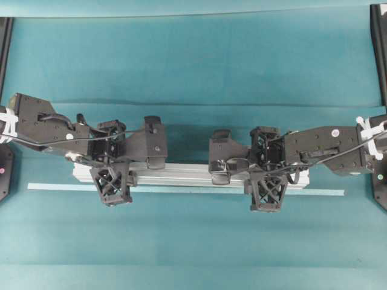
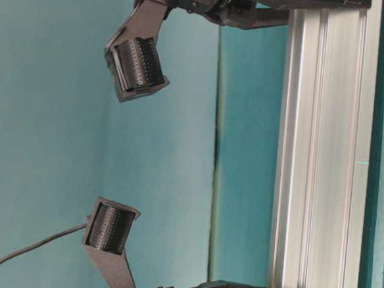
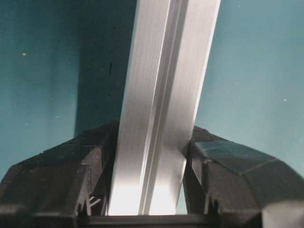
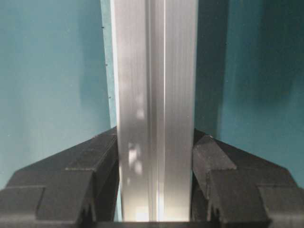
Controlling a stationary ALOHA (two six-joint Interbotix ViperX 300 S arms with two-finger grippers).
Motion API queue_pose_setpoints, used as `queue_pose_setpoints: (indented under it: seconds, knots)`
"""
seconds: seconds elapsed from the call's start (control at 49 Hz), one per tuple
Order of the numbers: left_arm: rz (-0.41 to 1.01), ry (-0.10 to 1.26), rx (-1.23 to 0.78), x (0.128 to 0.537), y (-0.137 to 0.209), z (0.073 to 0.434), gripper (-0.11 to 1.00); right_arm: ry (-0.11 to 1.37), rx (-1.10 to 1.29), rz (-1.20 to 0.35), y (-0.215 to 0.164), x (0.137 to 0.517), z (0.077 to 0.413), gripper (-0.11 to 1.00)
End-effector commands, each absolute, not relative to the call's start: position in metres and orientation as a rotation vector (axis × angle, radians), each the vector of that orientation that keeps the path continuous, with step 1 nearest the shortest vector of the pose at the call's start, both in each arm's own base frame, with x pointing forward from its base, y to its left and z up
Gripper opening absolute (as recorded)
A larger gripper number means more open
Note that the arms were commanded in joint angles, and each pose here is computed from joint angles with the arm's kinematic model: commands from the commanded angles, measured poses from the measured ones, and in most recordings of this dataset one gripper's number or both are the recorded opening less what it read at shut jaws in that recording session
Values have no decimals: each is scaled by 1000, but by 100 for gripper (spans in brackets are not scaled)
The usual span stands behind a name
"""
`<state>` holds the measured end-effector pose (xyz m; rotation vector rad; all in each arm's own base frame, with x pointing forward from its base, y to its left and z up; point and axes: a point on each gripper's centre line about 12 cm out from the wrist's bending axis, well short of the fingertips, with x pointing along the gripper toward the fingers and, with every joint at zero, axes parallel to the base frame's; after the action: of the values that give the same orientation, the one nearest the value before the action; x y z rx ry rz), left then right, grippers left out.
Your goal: Lift the metal rail with both hands.
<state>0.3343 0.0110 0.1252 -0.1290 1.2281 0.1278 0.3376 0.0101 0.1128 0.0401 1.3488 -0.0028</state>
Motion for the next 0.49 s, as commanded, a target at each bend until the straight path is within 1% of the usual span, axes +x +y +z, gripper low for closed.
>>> queue_pose_setpoints:
  seconds: [0.0, 0.286, 0.47]
  knots:
    - [163, 1199, -173, 338, 18, 130, 38, 1368, 29, 19, 20, 334, 107, 39]
    - [187, 1192, -210, 339, 18, 128, 38, 1372, 34, 12, 17, 330, 103, 39]
    - [187, 1191, -221, 339, 12, 127, 38, 1367, 37, -1, 10, 330, 103, 39]
